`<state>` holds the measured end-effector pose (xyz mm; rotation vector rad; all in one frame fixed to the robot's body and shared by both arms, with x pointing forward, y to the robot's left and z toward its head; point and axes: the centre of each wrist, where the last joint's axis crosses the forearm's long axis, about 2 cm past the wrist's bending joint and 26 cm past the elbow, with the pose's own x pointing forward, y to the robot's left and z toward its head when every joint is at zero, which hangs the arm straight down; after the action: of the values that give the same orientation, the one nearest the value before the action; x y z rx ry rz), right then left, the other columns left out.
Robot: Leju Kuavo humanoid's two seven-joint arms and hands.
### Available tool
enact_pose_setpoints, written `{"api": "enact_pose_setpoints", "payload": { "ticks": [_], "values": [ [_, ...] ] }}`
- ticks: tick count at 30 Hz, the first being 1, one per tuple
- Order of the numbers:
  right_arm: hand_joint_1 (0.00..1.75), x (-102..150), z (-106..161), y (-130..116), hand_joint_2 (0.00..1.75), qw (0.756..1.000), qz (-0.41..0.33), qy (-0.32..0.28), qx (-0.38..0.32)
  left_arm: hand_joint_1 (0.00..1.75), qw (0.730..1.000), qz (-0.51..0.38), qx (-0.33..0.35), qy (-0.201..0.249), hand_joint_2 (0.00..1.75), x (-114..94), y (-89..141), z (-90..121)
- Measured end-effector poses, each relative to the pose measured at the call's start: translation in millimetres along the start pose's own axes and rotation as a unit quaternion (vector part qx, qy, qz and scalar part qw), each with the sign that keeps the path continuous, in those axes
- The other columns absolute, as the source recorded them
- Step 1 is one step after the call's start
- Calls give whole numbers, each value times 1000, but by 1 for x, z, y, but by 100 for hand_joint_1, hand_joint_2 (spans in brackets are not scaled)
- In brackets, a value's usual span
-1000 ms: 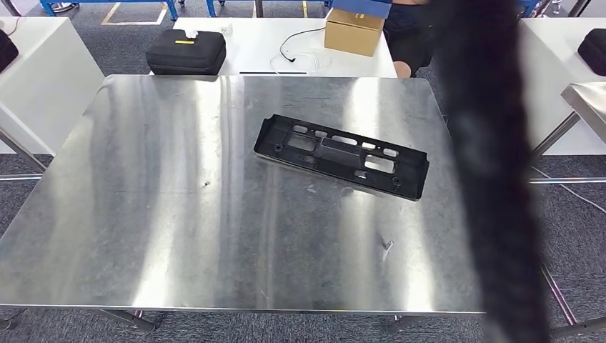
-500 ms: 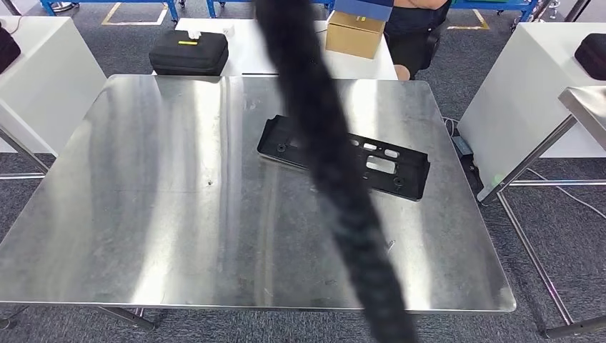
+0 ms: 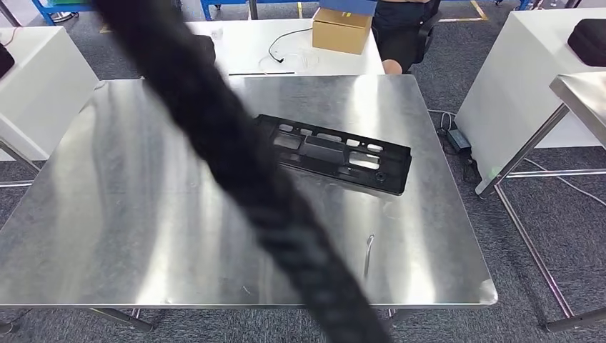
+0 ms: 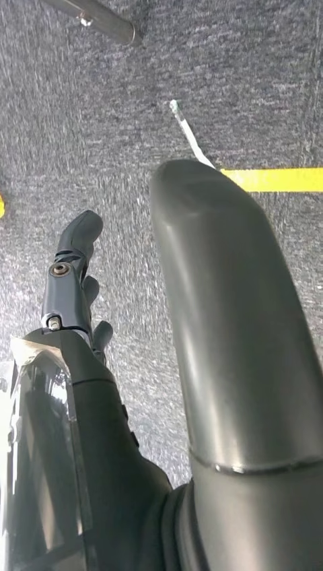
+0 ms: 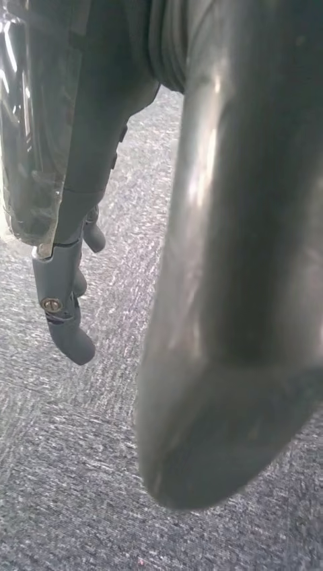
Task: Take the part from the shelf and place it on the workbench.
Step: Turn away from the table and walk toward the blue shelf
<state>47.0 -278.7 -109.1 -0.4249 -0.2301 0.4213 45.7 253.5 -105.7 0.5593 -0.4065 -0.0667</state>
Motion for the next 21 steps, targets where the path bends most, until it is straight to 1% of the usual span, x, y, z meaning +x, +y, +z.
{"api": "enact_pose_setpoints", "payload": {
  "ticks": [6,12,14,17,21],
  "values": [
    [0,1,2,4,0,1000,-3,0,2,0,1000,-8,0,-1,0,-1,1,-1],
    [0,2,4,9,0,1000,-21,4,2,0,1000,-18,1,-9,0,2,3,-2],
    [0,2,5,10,0,1000,-27,7,3,0,1000,-18,1,-24,0,4,1,-2],
    [0,3,6,12,0,999,-35,13,3,0,998,-19,1,-54,0,12,-5,1],
    [0,3,6,12,0,999,-39,18,3,0,998,-22,-7,-63,0,18,-14,6]
  ]
}}
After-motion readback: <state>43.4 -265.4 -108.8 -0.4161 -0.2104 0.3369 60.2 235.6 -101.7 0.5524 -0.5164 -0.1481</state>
